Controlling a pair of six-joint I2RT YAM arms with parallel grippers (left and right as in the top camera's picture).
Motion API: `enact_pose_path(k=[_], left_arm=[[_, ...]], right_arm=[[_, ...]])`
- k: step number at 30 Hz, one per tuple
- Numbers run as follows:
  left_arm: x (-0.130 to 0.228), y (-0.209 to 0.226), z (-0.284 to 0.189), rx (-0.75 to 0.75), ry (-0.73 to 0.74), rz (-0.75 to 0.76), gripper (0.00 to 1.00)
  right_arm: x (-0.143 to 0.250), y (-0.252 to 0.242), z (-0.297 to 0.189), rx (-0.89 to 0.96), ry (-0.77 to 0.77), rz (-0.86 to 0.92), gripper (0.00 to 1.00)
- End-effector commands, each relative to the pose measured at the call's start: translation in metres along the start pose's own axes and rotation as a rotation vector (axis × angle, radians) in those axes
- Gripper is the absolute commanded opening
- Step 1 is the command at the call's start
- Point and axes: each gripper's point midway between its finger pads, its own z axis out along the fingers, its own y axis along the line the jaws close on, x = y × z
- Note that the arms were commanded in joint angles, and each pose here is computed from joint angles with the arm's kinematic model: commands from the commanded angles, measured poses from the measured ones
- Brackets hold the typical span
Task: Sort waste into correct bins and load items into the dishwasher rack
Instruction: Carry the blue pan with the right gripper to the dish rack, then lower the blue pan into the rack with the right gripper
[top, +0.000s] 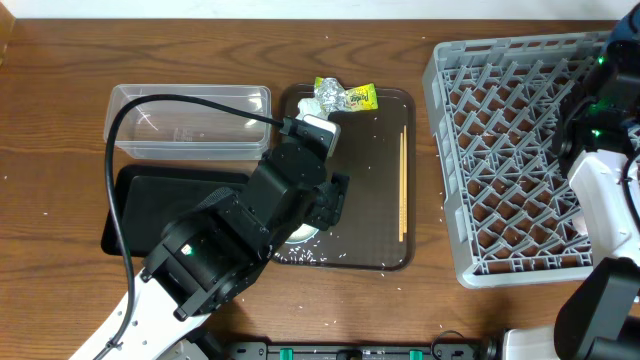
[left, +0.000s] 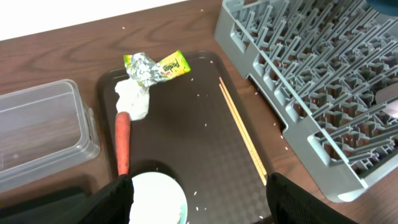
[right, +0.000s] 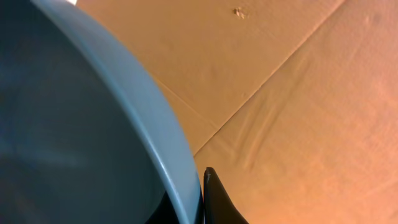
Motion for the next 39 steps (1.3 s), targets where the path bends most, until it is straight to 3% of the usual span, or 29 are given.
enact_pose_path(k=[1,11,21,23,25,26,28,32,38,39], left_arm=[[-0.001,-0.004,-0.004,0.022,0.001,0.001,0.69],[0.007,-0.001,-0.004,0.012,0.034,0.008,0.69],[0.007,-0.001,-0.003,0.012,0.036,0.009,0.69],[0.007,-0.001,-0.002,0.010,0.040,0.010,0.69],[0.008,-0.001,-0.001,0.009,0.045,0.010,0.69],[0.009,-0.001,-0.001,0.008,0.047,0.011,0.69],[0.011,-0.001,0.000,0.005,0.055,0.013,0.70],[0.014,0.000,0.001,0.000,0.070,0.016,0.70],[0.017,0.001,0.001,-0.004,0.082,0.019,0.71],[0.017,0.001,0.002,-0.005,0.084,0.019,0.74]], right_arm=[[0.001,0.000,0.006,0.011,0.005,-0.129,0.01],[0.019,0.042,0.022,-0.011,0.000,-0.375,0.01],[0.018,0.079,0.008,-0.126,-0.056,-0.432,0.02],[0.020,0.091,0.003,-0.180,-0.069,-0.464,0.12],[0.028,0.107,-0.002,-0.263,-0.071,-0.477,0.56],[0.033,0.114,-0.004,-0.307,-0.067,-0.475,0.70],[0.042,0.123,-0.008,-0.362,-0.048,-0.464,0.85],[0.042,0.122,-0.008,-0.359,-0.029,-0.392,0.99],[0.034,0.118,-0.017,-0.369,-0.033,-0.328,0.99],[0.030,0.117,-0.021,-0.372,-0.040,-0.315,0.99]])
